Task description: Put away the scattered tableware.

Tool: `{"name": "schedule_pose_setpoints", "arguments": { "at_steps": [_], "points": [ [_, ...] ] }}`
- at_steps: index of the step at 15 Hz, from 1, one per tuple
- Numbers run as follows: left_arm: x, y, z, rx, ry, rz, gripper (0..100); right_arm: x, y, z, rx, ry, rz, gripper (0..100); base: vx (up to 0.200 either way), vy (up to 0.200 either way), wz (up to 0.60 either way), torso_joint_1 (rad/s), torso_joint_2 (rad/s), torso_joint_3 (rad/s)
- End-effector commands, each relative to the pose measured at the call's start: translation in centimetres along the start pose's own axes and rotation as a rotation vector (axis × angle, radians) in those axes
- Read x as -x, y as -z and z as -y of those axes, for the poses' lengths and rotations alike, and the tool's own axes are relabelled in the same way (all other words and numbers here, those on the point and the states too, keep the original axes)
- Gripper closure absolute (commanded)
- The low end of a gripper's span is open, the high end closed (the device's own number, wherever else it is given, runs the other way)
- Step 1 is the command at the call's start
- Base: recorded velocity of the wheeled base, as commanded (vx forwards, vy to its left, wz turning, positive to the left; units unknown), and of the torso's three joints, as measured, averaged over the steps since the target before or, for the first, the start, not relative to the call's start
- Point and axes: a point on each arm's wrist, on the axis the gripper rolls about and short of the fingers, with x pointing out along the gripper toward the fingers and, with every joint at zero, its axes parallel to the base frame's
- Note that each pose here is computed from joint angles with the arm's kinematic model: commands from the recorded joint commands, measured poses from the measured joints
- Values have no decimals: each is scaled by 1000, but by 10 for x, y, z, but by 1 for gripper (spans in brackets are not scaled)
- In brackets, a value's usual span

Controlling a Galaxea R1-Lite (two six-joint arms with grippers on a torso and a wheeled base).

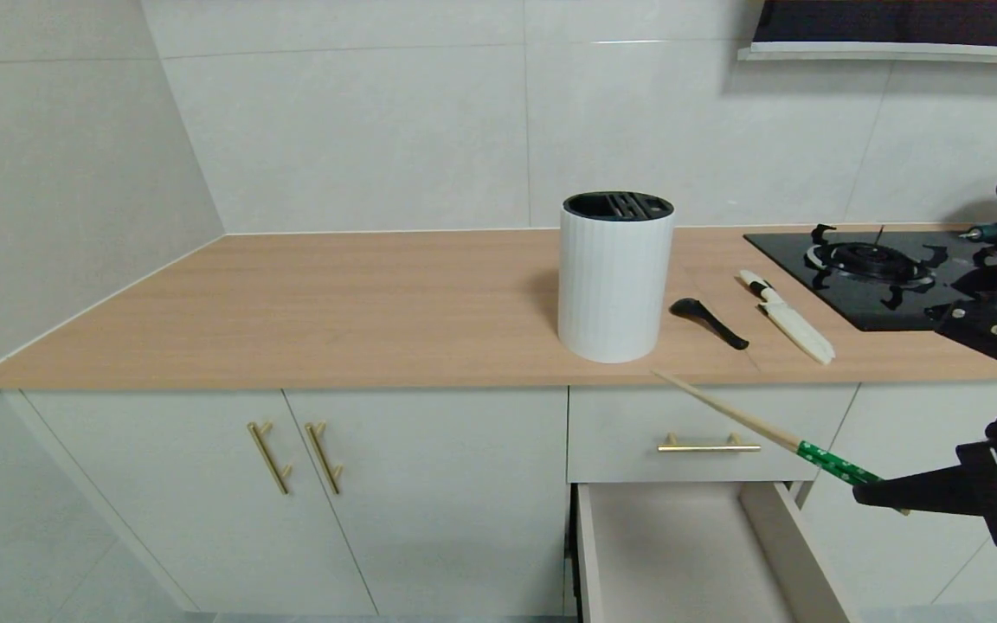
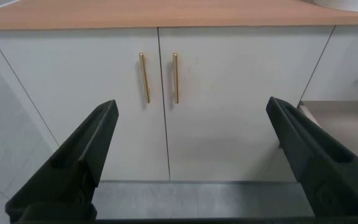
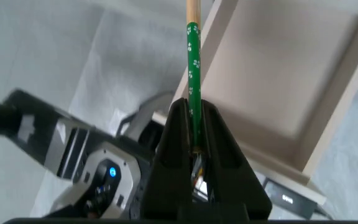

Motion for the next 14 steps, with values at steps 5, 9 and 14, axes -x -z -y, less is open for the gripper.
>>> {"name": "schedule_pose_setpoints", "arguments": {
  "at_steps": [5,9,14],
  "points": [
    [0,0,0,0,0,-1,0,-33,2,4,-1,-3,-101,100,0,0,0,-125,327,195],
    [0,0,0,0,0,-1,0,-43,2,7,-9,2,-128,100,0,0,0,-172,471,292],
    [0,0,0,0,0,-1,0,-46,1,8,-13,7,-141,100,0,0,0,-149,460,308]
  ]
}}
